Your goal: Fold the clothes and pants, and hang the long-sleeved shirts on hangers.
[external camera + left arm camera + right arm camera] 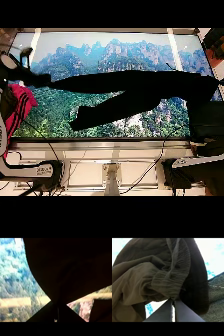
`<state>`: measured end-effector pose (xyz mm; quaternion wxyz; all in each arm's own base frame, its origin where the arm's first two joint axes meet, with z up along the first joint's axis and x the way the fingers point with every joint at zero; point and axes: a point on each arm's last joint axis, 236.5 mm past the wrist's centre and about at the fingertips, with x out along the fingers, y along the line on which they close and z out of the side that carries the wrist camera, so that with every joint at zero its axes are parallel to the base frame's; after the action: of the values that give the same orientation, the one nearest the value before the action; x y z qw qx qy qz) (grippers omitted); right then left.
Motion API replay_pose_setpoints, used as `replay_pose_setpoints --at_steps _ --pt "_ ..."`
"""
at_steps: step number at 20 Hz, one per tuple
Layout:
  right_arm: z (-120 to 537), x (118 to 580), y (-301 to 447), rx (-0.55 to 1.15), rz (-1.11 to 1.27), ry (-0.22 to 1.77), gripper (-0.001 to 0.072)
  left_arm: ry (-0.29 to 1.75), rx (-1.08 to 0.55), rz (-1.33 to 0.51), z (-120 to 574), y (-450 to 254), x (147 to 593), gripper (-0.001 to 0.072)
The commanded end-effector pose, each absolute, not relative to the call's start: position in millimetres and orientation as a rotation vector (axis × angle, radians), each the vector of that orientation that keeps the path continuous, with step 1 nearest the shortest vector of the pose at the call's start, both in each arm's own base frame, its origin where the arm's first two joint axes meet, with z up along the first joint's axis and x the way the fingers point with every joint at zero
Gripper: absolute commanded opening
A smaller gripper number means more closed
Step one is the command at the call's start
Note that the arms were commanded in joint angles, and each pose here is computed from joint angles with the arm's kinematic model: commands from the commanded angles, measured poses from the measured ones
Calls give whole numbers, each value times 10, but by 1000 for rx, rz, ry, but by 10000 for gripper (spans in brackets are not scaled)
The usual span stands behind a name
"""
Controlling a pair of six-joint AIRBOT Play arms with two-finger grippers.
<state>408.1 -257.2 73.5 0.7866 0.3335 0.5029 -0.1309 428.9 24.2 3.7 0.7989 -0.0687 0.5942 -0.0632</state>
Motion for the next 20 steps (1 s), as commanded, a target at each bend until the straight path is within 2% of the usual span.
replay_pose_setpoints --at_steps 1,5,7,8,9,10,11,12,15,17,18,19,20 --pt "723 4084 -2614 714 -299 1079 19 1418 -167 -133 -444 206 3882 4" --pt "762 4171 -2699 725 -330 1025 20 1457 -180 -137 -558 177 3764 5" --pt "792 4224 -2689 735 -319 1002 64 1443 -179 -133 -553 187 3796 6" --pt "813 4253 -2680 742 -312 989 138 1436 -178 -129 -551 199 3811 15" --pt "829 4279 -2663 750 -303 979 230 1429 -176 -123 -551 218 3827 109" --pt "849 4307 -2646 759 -293 967 270 1424 -172 -109 -554 249 3841 232" --pt "869 4331 -2632 767 -285 957 270 1422 -169 -73 -564 311 3851 284" --pt "882 4349 -2632 770 -282 948 270 1423 -161 -57 -566 348 3852 297" --pt "897 4373 -2662 765 -289 932 271 1408 -137 -38 -510 417 3896 298" --pt "904 4391 -2696 759 -298 919 271 1385 -214 -33 -419 323 3972 295" --pt "907 4398 -2706 756 -299 914 270 1389 -273 -89 -386 149 3963 284" --pt "904 4399 -2707 756 -299 914 270 1406 -293 -222 -341 -100 3898 212" --pt "889 4399 -2705 758 -298 918 270 1418 -243 -387 -286 -326 3793 196"
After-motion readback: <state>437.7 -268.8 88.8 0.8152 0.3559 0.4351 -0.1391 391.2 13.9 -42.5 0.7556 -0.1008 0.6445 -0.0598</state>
